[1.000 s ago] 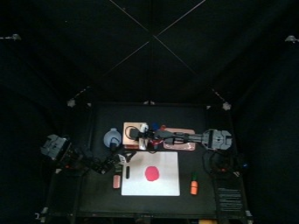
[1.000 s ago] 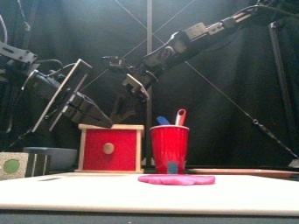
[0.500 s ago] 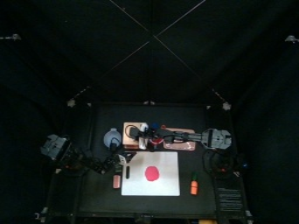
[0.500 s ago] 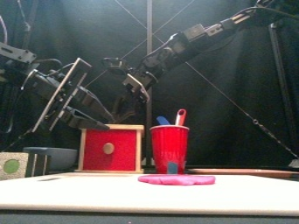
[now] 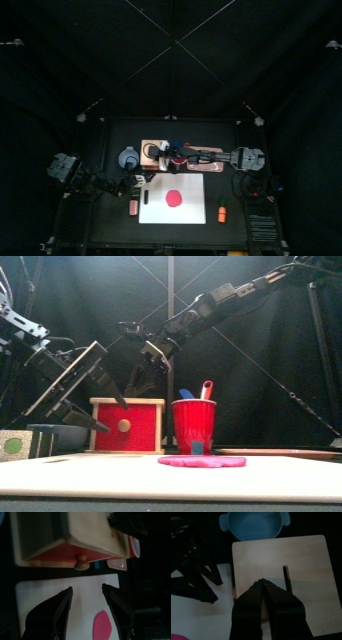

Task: Get the cutter from the drawer then cut the dough then place the extra dough in the bowl
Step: Open the drawer

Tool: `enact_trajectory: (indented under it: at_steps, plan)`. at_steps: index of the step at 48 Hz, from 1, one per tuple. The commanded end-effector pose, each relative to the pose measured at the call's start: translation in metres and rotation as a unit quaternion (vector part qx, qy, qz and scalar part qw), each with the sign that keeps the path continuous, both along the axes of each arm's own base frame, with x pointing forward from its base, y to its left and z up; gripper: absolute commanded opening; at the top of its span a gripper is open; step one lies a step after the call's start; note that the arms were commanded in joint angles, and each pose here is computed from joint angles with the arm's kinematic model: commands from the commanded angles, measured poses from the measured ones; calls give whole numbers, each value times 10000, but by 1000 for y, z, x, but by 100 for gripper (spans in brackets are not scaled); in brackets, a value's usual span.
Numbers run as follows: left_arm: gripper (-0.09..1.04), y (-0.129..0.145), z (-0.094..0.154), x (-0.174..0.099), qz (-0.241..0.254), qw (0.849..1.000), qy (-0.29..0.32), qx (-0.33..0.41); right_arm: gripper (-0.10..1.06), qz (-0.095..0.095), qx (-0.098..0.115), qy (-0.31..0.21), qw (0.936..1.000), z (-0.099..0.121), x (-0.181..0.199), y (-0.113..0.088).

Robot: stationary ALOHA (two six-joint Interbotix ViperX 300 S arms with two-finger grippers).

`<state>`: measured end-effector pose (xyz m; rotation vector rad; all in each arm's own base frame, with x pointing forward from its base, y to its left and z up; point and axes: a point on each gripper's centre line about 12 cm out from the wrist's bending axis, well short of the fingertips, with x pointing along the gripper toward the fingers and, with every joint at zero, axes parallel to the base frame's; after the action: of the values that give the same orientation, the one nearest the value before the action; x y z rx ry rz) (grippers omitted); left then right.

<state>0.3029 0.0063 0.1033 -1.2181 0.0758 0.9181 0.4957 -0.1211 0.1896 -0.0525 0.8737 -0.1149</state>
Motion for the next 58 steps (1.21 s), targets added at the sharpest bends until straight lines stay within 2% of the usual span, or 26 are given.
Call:
enact_trajectory:
  at_steps: [1, 28, 42, 58]
  plan:
    - [84, 6, 4, 8, 111, 9999, -88, 19, 3, 19, -2, -15, 10000, 6, -1, 2]
    - [81, 22, -5, 13, 281, 9993, 24, 227, 3, 1, 29, 49, 10000, -1, -2, 2]
    - [69, 24, -5, 11, 334, 9988, 21, 370, 3, 3, 38, 63, 10000, -3, -1, 3]
    - [50, 25, -8, 7, 293, 9987, 104, 405, 3, -16, 57, 98, 9999, -5, -2, 2]
